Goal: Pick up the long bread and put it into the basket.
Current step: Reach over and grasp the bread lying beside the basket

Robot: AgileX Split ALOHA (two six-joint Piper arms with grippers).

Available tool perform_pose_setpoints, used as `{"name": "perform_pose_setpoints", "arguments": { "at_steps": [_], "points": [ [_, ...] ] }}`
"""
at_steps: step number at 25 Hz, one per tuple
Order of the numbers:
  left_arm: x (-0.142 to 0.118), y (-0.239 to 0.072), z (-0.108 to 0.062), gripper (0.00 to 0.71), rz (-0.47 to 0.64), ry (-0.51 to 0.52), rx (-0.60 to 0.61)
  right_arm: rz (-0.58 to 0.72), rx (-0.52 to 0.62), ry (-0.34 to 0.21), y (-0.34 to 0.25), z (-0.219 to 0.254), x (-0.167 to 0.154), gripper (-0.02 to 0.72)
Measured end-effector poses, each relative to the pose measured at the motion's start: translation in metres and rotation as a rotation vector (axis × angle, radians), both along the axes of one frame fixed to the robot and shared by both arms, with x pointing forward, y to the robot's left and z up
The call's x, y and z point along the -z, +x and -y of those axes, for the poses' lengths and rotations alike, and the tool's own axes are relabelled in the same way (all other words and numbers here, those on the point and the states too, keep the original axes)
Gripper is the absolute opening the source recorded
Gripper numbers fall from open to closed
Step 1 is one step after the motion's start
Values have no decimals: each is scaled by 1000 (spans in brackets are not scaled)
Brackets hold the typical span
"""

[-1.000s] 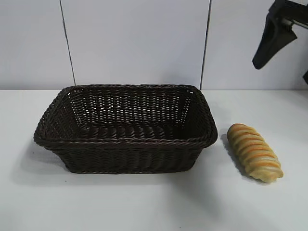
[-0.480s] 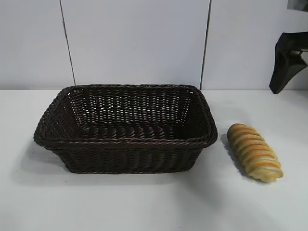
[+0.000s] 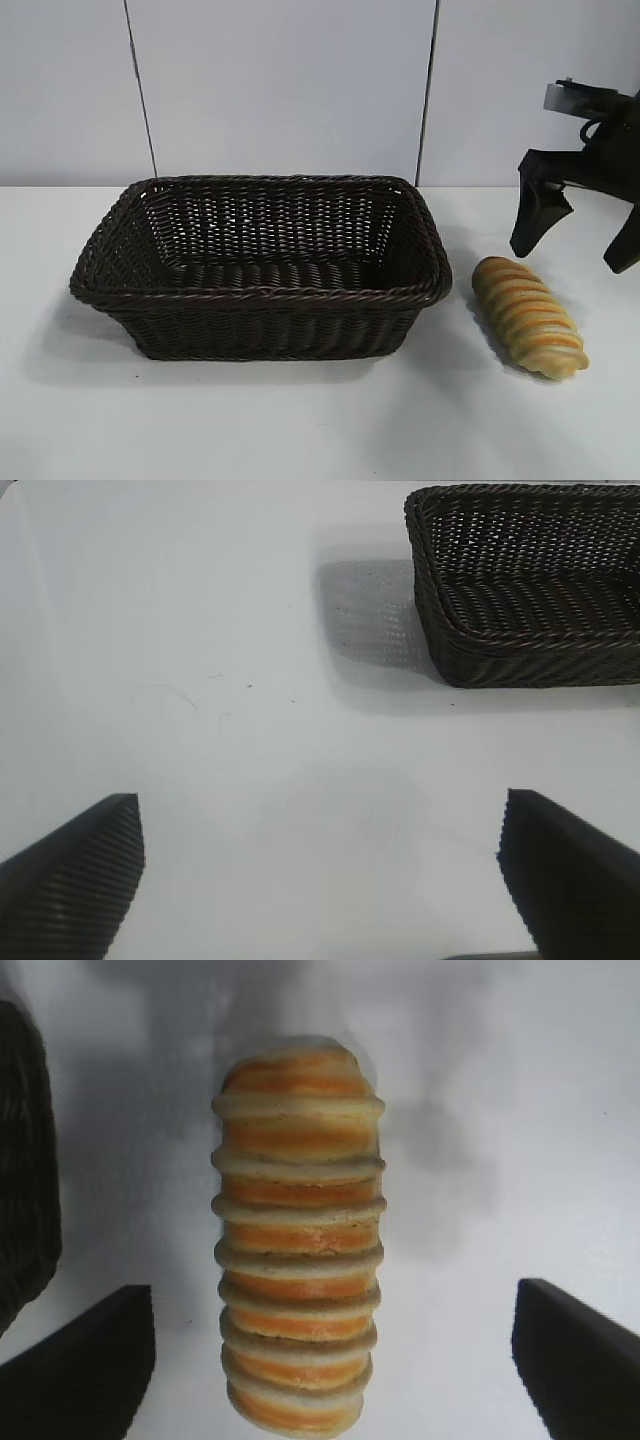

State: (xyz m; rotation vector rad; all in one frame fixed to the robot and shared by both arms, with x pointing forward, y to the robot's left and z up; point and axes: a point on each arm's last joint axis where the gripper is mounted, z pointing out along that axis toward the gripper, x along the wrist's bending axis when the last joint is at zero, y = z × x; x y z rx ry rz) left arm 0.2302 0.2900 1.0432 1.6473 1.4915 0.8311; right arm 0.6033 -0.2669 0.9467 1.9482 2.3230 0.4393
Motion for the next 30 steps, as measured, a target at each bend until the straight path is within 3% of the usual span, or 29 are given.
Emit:
{"name": "perform_pose_setpoints", "arguments": {
  "at_steps": [11,15,17,21,23,24,30],
  "points": [
    [0,0,0,694,0,0,0,-18,7,-70,5,-16,23,657],
    [0,0,0,694,0,0,0,-34,22,-74,6,-15,33,591],
    [0,0,0,694,0,0,0,-48,36,-73,6,-15,37,516],
    [0,0,0,694,0,0,0,-53,76,-69,7,-16,39,228],
    [0,0,0,694,0,0,0,-55,89,-67,7,-16,39,127],
    [0,0,0,694,0,0,0,-55,93,-67,7,-16,39,97],
    [0,0,0,694,0,0,0,-50,91,-70,4,-16,22,94]
  ]
}}
